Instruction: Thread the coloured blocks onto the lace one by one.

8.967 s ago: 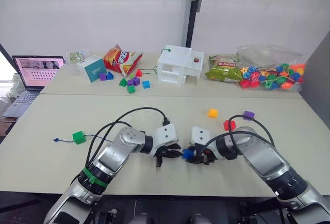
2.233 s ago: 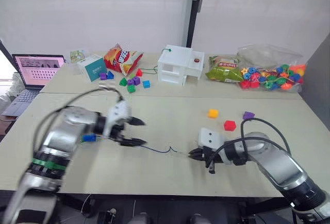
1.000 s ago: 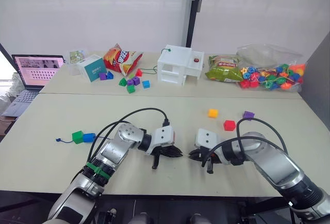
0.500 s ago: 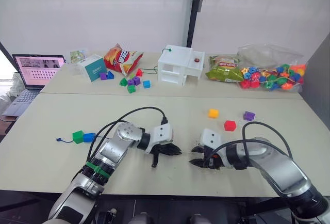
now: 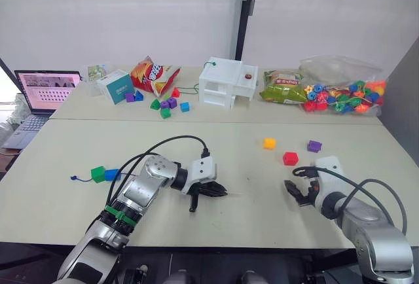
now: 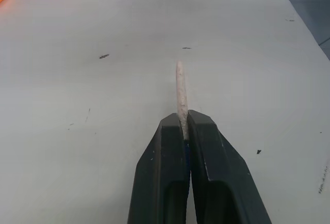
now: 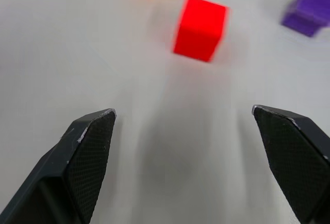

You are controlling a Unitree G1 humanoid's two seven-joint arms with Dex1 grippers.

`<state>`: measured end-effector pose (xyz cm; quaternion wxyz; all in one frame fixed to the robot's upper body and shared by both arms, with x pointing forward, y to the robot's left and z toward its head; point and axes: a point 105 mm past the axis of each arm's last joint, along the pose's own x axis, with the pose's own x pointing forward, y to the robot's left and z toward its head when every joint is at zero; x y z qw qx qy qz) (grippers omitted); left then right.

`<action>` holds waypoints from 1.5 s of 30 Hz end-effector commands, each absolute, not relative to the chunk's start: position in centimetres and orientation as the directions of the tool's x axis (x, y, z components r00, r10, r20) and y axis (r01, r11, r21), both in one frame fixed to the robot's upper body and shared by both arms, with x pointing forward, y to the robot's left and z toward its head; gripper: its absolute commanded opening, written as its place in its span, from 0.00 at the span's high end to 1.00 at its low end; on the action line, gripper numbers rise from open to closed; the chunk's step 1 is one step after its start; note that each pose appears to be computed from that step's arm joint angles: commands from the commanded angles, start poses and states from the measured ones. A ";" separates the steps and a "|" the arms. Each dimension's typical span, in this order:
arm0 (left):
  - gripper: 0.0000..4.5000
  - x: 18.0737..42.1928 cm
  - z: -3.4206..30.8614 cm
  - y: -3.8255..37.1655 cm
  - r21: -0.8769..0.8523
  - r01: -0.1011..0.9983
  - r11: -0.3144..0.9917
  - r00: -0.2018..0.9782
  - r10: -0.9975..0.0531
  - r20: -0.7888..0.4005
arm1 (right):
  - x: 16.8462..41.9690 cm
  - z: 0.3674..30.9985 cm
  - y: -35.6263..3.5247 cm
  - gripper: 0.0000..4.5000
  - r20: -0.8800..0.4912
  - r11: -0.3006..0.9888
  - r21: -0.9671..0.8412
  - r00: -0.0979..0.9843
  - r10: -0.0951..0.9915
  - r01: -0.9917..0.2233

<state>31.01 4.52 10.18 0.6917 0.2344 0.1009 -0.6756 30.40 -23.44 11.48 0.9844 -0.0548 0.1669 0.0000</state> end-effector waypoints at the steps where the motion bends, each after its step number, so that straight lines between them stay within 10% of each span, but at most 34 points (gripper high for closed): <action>1: 1.00 30.9 11.3 4.0 0.218 0.976 -0.021 0.074 -0.904 -0.421 | 32.1 13.7 -26.3 0.01 -0.219 0.973 -0.134 0.952 -0.216 0.190; 17: 1.00 30.6 11.2 4.3 0.221 0.975 0.018 0.110 -0.905 -0.410 | 41.6 13.5 -29.2 0.01 -0.221 0.933 -0.081 0.906 -0.360 0.351; 27: 1.00 30.5 11.2 4.4 0.222 0.974 0.032 0.123 -0.904 -0.409 | 42.4 13.6 -28.6 0.72 -0.196 0.947 -0.041 0.926 -0.322 0.320; 29: 1.00 30.5 11.1 4.5 0.221 0.975 0.034 0.124 -0.904 -0.409 | 42.4 14.2 -28.1 0.74 -0.171 0.952 -0.034 0.937 -0.305 0.304; 39: 1.00 30.5 11.1 4.5 0.219 0.975 0.027 0.117 -0.904 -0.411 | 37.8 17.9 -25.0 0.74 -0.053 0.964 -0.002 0.963 -0.264 0.264; 45: 1.00 30.5 11.2 4.8 0.216 0.976 0.029 0.118 -0.904 -0.411 | 31.4 20.6 -16.5 0.74 0.026 0.999 -0.042 1.000 0.008 -0.007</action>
